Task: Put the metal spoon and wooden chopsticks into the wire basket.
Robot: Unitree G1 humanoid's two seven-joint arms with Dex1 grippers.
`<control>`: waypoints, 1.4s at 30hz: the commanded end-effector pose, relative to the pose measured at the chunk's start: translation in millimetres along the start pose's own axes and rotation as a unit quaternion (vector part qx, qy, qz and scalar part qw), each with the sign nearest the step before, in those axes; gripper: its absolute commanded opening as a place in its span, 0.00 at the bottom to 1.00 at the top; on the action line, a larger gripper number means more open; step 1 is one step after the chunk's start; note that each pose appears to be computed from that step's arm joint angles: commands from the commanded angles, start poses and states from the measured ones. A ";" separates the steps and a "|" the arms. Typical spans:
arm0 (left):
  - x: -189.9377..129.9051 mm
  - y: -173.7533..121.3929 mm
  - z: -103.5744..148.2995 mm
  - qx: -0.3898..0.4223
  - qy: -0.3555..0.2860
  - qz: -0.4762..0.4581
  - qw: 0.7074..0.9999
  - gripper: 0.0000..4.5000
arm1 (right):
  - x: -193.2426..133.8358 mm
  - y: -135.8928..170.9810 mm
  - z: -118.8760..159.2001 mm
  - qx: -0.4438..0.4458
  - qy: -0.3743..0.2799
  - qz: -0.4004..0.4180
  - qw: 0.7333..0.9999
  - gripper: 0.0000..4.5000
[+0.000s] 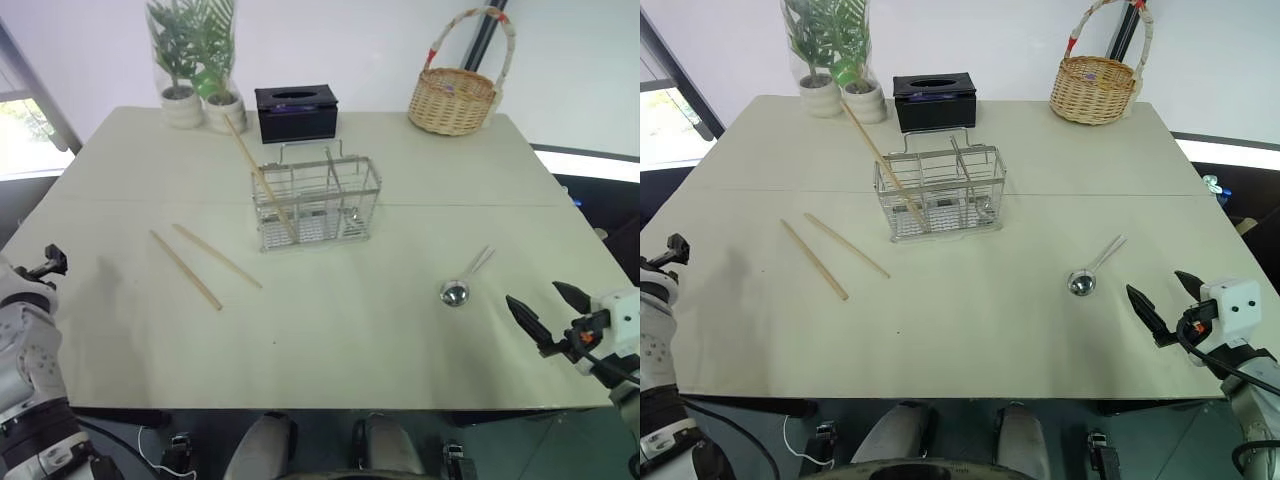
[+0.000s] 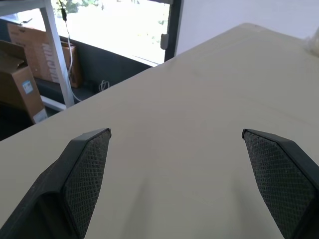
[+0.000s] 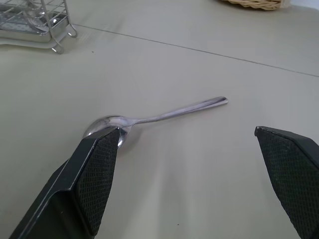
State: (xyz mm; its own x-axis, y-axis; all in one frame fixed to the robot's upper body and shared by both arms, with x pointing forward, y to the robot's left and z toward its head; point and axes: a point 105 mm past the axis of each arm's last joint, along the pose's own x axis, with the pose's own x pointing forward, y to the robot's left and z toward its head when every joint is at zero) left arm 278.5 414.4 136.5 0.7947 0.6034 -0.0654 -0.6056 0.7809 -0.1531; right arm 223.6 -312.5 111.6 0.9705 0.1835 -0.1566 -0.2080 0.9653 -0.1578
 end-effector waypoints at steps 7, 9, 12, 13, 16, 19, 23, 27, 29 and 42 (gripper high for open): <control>2.5 -5.2 16.1 0.005 -0.026 -0.009 1.000 0.99 | 0.8 -1.9 8.4 -0.017 -0.016 -0.004 1.000 1.00; 2.6 -5.7 16.4 0.007 -0.026 -0.012 1.000 0.99 | 1.3 -3.0 9.2 -0.020 -0.016 -0.004 1.000 1.00; 2.7 -6.3 16.6 0.009 -0.026 -0.013 1.000 0.99 | 2.7 -6.9 12.5 -0.026 -0.019 -0.006 0.999 1.00; 2.7 -6.5 16.7 0.009 -0.027 -0.013 1.000 0.99 | 3.1 -7.8 13.2 -0.027 -0.020 -0.007 0.999 1.00; 3.0 -13.7 19.7 0.014 -0.030 -0.034 0.999 0.99 | 6.6 -10.6 17.7 -0.041 -0.022 0.001 0.999 1.00; 0.6 -32.5 25.6 0.019 -0.034 -0.088 0.995 0.99 | 13.2 -16.8 26.1 -0.066 -0.023 0.012 0.997 1.00; -14.0 -72.6 34.9 0.034 -0.030 -0.219 0.975 0.99 | 22.6 -25.0 45.0 -0.109 -0.025 0.040 0.993 1.00; -47.6 -122.5 42.4 0.066 -0.008 -0.393 0.917 0.99 | 36.9 -18.1 74.5 -0.194 -0.023 0.134 0.972 1.00; -68.4 -143.9 42.6 0.092 0.006 -0.475 0.875 0.99 | 43.9 -12.2 84.8 -0.247 -0.013 0.188 0.950 1.00; -165.0 -201.9 10.2 0.260 0.062 -0.745 0.611 0.99 | 95.8 18.8 86.0 -0.549 0.121 0.481 0.673 1.00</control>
State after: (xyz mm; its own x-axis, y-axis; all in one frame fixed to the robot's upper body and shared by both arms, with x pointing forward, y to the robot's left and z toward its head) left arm 269.1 161.3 182.1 0.4677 -0.8270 -0.3121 0.8838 0.4420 0.1531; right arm 322.9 -254.6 178.7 0.3261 0.5087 -0.7968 -0.8201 -0.2670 -0.5061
